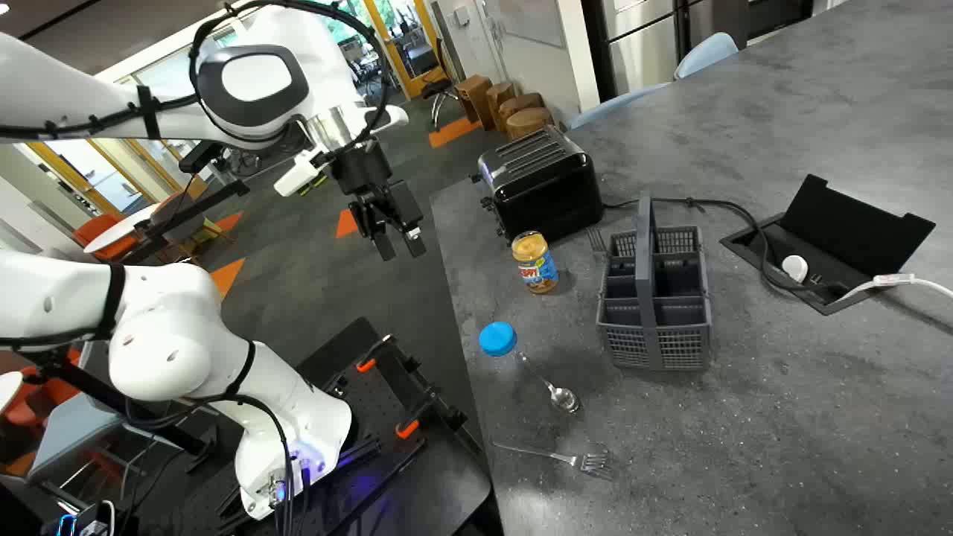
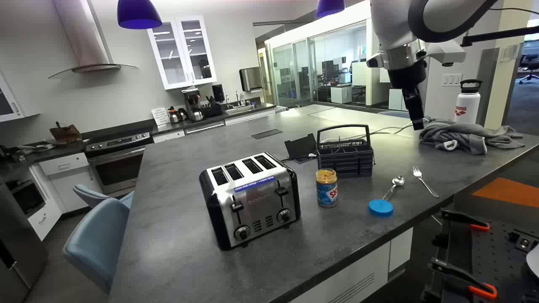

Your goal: Put the blue lid on the bottle

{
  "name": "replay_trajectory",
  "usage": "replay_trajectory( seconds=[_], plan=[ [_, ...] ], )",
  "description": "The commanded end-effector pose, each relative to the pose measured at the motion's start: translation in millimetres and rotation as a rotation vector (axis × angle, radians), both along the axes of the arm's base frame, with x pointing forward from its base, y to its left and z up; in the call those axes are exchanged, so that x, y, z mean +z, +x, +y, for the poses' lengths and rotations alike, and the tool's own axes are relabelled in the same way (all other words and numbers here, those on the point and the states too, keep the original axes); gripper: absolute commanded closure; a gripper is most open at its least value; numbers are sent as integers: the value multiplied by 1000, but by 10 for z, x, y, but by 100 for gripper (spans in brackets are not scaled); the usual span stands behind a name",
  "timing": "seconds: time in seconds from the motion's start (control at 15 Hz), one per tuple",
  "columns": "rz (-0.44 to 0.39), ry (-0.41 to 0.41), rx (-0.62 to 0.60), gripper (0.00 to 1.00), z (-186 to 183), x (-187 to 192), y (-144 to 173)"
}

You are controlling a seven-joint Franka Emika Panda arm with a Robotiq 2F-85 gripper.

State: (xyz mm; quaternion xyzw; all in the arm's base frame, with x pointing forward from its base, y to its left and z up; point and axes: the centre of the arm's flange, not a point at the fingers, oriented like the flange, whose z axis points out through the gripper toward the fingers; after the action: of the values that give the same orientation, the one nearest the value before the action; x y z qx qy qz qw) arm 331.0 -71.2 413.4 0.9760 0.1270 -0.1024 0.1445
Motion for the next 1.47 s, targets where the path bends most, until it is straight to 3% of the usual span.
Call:
replay_trajectory(
  seconds=[0.0,0.4,0.93,1.13,1.4],
  plan=[
    [0,0,0,0,0,0,0],
    [-11,10,-12,0,-22,-50,-7],
    [-215,85,-78,0,-58,-580,-294],
    [-316,87,-107,0,-55,-624,-257],
    [-334,108,-193,0,-147,-781,-184]
  ],
)
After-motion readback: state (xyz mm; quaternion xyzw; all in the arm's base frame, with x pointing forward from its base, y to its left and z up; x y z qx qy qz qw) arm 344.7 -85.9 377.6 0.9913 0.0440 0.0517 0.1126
